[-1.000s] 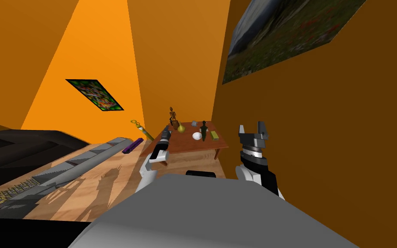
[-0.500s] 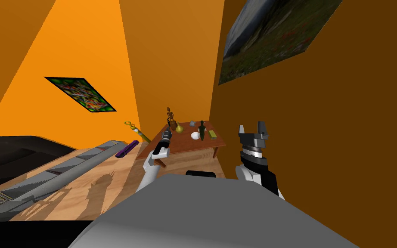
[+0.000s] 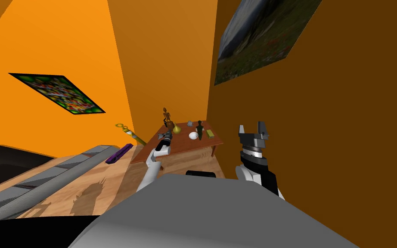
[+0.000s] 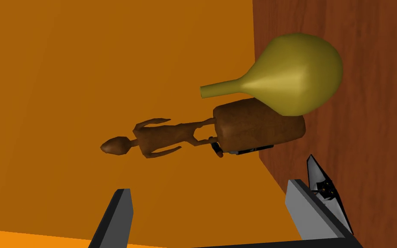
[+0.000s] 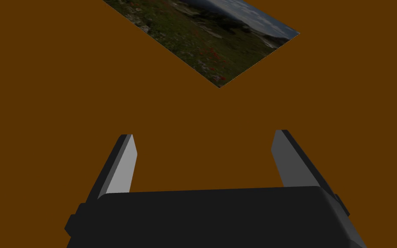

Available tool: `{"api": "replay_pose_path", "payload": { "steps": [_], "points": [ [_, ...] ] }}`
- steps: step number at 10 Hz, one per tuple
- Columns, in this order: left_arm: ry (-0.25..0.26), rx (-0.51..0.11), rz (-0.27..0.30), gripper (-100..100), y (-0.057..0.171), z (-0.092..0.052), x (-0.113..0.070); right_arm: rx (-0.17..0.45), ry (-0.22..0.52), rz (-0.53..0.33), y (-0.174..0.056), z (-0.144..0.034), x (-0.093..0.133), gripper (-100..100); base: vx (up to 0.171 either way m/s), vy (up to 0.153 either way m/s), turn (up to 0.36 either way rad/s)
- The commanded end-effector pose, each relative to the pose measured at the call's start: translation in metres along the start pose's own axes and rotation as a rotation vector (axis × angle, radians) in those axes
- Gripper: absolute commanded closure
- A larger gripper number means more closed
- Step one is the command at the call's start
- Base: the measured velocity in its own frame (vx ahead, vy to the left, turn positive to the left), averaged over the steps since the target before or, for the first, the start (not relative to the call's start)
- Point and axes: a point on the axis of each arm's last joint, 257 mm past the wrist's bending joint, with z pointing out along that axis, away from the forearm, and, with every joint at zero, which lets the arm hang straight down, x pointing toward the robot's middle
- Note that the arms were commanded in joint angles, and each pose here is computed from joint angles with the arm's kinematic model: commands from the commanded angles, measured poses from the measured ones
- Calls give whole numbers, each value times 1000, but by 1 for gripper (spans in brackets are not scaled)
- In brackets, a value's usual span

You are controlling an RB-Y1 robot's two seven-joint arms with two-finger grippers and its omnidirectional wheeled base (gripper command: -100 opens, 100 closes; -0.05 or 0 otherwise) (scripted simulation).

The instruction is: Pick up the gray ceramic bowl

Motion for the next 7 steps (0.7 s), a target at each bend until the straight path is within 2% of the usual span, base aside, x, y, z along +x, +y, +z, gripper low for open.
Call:
{"api": "replay_pose_path", "payload": {
  "steps": [1, 2, 3, 4, 7],
  "points": [
    [-3, -46, -3, -100, 10, 2, -3, 0, 0, 0, 0, 0, 0, 0, -3, -2, -70],
    [-3, -52, -3, -100, 12, 2, -3, 0, 0, 0, 0, 0, 0, 0, 0, 0, 0],
    [-7, -102, -9, -100, 25, 8, -4, 0, 0, 0, 0, 0, 0, 0, 3, -8, -157],
    [-7, -115, -9, -100, 29, 8, -4, 0, 0, 0, 0, 0, 0, 0, 2, -3, -71],
    [-14, -221, -21, -100, 57, 17, -5, 0, 0, 0, 0, 0, 0, 0, 7, -10, -107]
  ]
}}
